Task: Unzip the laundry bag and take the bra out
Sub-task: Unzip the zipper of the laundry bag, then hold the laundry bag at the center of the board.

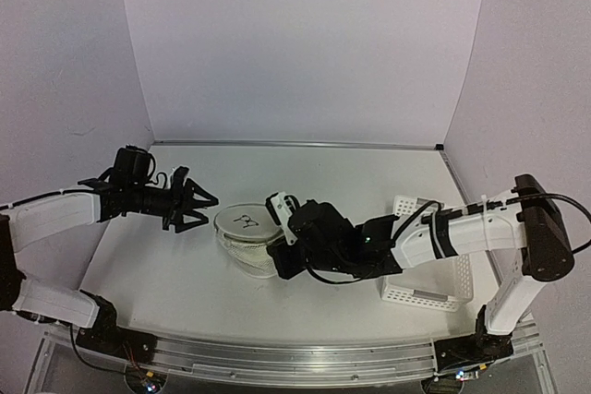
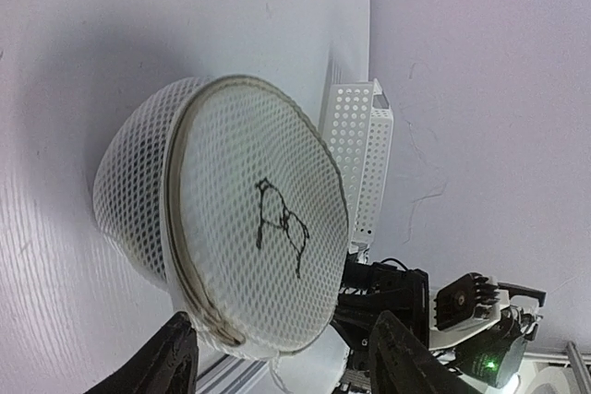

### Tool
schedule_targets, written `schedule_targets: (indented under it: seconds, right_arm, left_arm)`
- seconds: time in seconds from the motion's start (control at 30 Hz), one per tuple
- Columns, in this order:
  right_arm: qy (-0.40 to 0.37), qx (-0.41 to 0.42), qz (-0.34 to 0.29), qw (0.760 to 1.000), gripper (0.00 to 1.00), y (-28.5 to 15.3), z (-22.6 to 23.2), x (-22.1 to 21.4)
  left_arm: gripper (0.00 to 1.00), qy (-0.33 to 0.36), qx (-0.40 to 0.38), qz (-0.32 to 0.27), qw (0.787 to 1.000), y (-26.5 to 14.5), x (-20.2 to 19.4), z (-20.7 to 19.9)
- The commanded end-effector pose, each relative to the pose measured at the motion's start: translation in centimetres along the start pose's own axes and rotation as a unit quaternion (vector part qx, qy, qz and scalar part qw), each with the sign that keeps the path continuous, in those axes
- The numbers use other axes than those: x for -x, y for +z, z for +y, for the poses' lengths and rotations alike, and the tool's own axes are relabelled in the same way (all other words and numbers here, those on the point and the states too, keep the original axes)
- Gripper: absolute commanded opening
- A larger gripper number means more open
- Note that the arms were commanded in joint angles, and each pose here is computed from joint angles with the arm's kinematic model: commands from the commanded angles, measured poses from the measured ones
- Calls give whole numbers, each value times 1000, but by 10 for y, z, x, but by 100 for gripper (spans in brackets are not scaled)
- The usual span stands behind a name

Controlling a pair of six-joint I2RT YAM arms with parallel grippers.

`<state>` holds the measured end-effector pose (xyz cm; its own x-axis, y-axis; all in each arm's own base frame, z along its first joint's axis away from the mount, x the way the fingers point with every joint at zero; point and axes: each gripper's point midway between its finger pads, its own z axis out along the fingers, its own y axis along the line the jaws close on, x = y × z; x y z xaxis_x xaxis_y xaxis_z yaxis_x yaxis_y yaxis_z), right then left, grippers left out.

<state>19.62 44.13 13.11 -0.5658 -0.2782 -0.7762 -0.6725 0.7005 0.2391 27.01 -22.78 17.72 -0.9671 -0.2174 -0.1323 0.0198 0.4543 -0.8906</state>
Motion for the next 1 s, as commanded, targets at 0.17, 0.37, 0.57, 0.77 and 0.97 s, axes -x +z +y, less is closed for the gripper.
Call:
schedule_targets:
  seconds: [0.17, 0.37, 0.57, 0.77, 0.97]
  right_arm:
    - [5, 52, -27, 998, 0, 13, 40, 36]
    - [-4, 73, -28, 997, 0, 23, 57, 42]
    - [-13, 83, -25, 996, 0, 27, 67, 41]
    - [-17, 85, -24, 996, 0, 26, 69, 39]
    - [-21, 83, -21, 996, 0, 24, 67, 35]
  left_arm:
    - [71, -81, -9, 1, 997, -12, -47, 5]
    - [73, -104, -42, -6, 994, -7, -45, 1]
    - [73, -98, -60, -11, 993, 4, -35, -12]
    - [71, -96, -50, 4, 994, 21, -35, -10]
    - [54, -83, -41, 24, 995, 39, -35, -13]
